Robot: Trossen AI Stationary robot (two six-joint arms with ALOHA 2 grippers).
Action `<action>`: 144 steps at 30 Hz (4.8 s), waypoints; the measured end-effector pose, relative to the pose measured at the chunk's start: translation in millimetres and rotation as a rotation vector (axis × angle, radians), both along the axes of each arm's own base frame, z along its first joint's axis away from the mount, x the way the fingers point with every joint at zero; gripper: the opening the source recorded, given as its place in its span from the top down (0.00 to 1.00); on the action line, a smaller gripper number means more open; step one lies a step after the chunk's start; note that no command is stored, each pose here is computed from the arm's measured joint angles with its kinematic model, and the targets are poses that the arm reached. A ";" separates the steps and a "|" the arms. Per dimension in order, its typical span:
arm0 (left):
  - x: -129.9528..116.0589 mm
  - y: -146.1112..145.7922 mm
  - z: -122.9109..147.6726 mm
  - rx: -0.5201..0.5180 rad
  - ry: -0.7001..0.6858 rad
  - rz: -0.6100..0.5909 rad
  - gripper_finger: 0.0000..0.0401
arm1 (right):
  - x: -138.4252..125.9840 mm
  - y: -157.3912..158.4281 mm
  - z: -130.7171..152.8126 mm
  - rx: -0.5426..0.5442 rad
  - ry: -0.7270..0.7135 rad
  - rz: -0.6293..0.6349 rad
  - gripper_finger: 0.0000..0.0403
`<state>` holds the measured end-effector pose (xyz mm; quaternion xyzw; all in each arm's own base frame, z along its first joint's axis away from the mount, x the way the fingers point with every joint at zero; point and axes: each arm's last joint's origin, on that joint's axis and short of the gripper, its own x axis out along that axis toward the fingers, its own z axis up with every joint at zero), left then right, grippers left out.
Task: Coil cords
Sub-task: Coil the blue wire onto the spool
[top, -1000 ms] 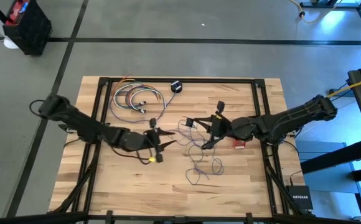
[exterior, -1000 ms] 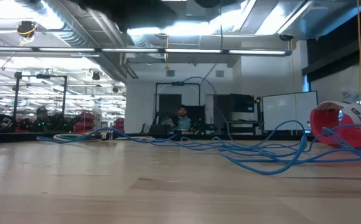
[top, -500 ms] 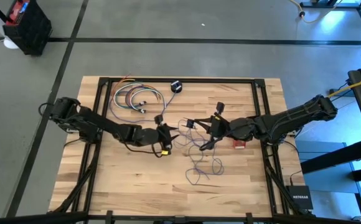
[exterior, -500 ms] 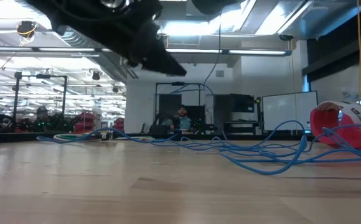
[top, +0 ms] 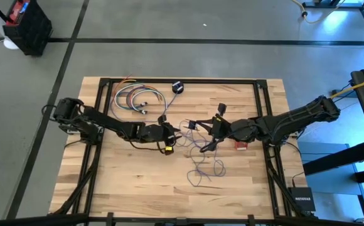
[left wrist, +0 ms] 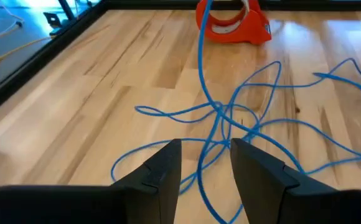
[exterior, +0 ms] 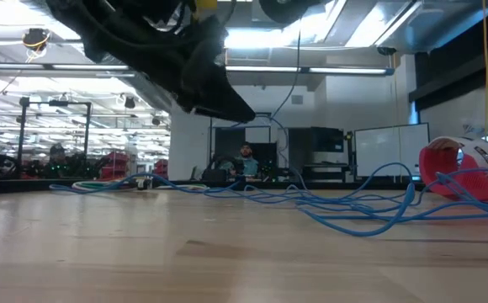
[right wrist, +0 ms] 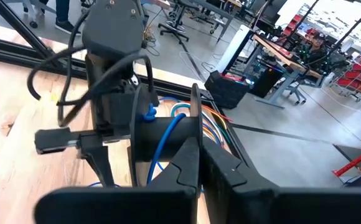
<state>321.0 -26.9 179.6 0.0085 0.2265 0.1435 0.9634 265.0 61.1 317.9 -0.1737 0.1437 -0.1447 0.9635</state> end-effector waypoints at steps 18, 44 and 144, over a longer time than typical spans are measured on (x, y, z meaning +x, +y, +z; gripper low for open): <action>2.1 3.1 -6.2 0.075 0.054 -0.035 0.98 | 0.0 0.1 0.0 0.001 0.001 0.003 0.97; -28.8 -117.9 20.6 0.830 0.269 -0.333 0.97 | 2.1 -2.5 29.2 -0.044 -0.262 -0.115 0.97; 14.3 46.6 40.0 0.029 -0.223 0.000 0.68 | 2.4 -71.7 -50.9 -0.037 -0.447 -0.014 0.97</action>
